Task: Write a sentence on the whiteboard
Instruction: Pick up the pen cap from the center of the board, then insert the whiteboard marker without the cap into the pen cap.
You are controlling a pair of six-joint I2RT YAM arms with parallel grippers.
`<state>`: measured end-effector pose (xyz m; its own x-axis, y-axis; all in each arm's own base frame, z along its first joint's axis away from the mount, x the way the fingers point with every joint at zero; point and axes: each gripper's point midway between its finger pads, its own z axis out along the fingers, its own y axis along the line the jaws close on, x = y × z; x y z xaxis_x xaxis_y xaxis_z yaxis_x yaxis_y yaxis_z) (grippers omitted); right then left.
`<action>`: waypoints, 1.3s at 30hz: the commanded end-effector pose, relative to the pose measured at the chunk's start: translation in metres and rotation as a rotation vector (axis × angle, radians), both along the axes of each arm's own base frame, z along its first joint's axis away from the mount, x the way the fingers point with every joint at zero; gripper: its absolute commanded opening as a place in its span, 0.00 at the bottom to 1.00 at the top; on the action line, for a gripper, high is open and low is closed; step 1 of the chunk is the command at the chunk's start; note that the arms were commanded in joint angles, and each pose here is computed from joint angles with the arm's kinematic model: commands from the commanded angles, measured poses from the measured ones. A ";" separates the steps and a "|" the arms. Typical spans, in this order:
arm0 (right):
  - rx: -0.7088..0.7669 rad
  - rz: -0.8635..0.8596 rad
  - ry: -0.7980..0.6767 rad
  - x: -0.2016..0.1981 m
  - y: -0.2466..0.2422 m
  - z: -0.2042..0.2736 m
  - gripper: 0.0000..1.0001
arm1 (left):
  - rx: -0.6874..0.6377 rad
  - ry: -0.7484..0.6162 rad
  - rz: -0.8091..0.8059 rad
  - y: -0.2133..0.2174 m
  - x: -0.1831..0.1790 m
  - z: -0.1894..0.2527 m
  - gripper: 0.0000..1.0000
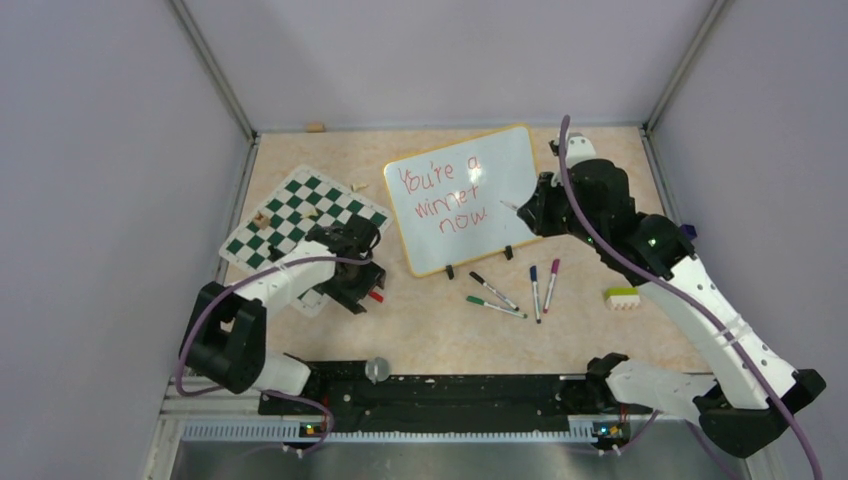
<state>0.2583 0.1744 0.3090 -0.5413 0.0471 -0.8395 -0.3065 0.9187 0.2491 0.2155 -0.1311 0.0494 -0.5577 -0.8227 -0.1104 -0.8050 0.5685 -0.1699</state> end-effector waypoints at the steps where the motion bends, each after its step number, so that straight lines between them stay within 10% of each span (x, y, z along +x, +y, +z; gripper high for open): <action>1: 0.008 0.023 -0.037 -0.008 -0.002 0.013 0.00 | 0.049 -0.025 0.112 -0.005 0.023 0.002 0.67; 13: 0.000 0.030 -0.049 -0.017 -0.010 0.018 0.00 | 0.089 0.104 0.192 -0.011 0.006 -0.036 0.55; 17: -0.004 0.037 -0.051 -0.017 -0.009 0.018 0.00 | 0.084 0.102 0.204 -0.010 0.002 -0.045 0.01; 20: -0.006 0.070 -0.050 -0.018 -0.004 0.019 0.00 | 0.102 0.063 0.159 -0.006 0.007 -0.037 0.00; 31: 0.039 0.219 0.059 -0.026 0.028 0.011 0.00 | 0.026 -0.414 -0.591 -0.036 0.049 0.061 0.00; 39: 0.135 0.307 0.183 -0.019 0.072 0.014 0.00 | 0.003 -1.135 -1.129 -0.066 0.023 0.146 0.00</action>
<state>0.2397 0.2181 0.2907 -0.6822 -0.0765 -0.7272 -0.4583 0.8197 0.3437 0.2427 -0.1797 0.1492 -0.7656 -0.2856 -0.5765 0.0643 0.8576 -0.5102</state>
